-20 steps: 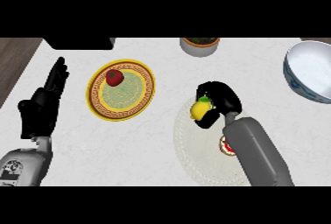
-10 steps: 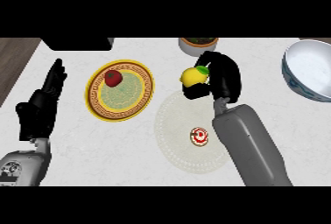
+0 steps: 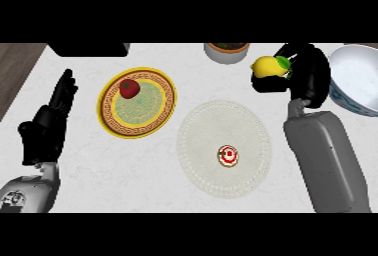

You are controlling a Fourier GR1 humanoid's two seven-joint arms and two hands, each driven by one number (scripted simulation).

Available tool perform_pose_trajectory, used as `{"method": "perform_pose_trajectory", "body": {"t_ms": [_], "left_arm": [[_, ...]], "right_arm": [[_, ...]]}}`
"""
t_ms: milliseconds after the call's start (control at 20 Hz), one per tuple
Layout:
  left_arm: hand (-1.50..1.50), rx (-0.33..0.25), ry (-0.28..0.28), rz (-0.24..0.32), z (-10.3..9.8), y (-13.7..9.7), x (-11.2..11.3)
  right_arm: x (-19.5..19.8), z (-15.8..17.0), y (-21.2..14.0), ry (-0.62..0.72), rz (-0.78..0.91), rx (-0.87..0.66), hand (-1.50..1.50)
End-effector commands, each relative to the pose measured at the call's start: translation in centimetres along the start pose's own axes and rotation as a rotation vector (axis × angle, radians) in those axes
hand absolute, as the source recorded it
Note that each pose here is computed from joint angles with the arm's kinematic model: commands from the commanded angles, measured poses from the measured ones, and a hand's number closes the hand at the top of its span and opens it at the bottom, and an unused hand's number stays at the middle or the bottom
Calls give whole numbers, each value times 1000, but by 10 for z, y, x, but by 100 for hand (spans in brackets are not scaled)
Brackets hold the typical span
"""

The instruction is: Pick the lemon from the placemat and place it in the bowl

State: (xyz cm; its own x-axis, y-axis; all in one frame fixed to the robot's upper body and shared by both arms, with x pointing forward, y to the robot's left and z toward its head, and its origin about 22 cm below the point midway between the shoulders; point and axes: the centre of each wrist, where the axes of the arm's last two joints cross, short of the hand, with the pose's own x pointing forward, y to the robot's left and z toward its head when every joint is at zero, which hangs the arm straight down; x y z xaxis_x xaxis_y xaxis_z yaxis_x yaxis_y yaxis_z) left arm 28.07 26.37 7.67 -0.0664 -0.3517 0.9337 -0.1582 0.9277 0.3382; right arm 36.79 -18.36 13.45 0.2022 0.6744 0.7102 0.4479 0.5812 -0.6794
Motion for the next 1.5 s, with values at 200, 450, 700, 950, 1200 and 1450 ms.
{"method": "perform_pose_trajectory", "body": {"t_ms": [200,450,700,950,1200,1450], "left_arm": [[0,4,-16,9,2,0,-10],[0,-7,-16,12,-6,-10,-1],[0,-6,-18,6,-16,-6,10],[0,-51,-32,3,-10,0,4],[0,-45,-52,14,-19,-13,11],[0,-61,-44,12,-10,-6,6]], "right_arm": [[-68,-64,-58,49,-33,-183,150],[-131,-91,-86,46,15,-263,150],[-158,-114,-108,56,146,-321,150],[-200,-121,-134,113,325,-371,150],[-239,-107,-129,154,354,-398,150],[-244,-109,-136,272,174,-307,-150]]}}
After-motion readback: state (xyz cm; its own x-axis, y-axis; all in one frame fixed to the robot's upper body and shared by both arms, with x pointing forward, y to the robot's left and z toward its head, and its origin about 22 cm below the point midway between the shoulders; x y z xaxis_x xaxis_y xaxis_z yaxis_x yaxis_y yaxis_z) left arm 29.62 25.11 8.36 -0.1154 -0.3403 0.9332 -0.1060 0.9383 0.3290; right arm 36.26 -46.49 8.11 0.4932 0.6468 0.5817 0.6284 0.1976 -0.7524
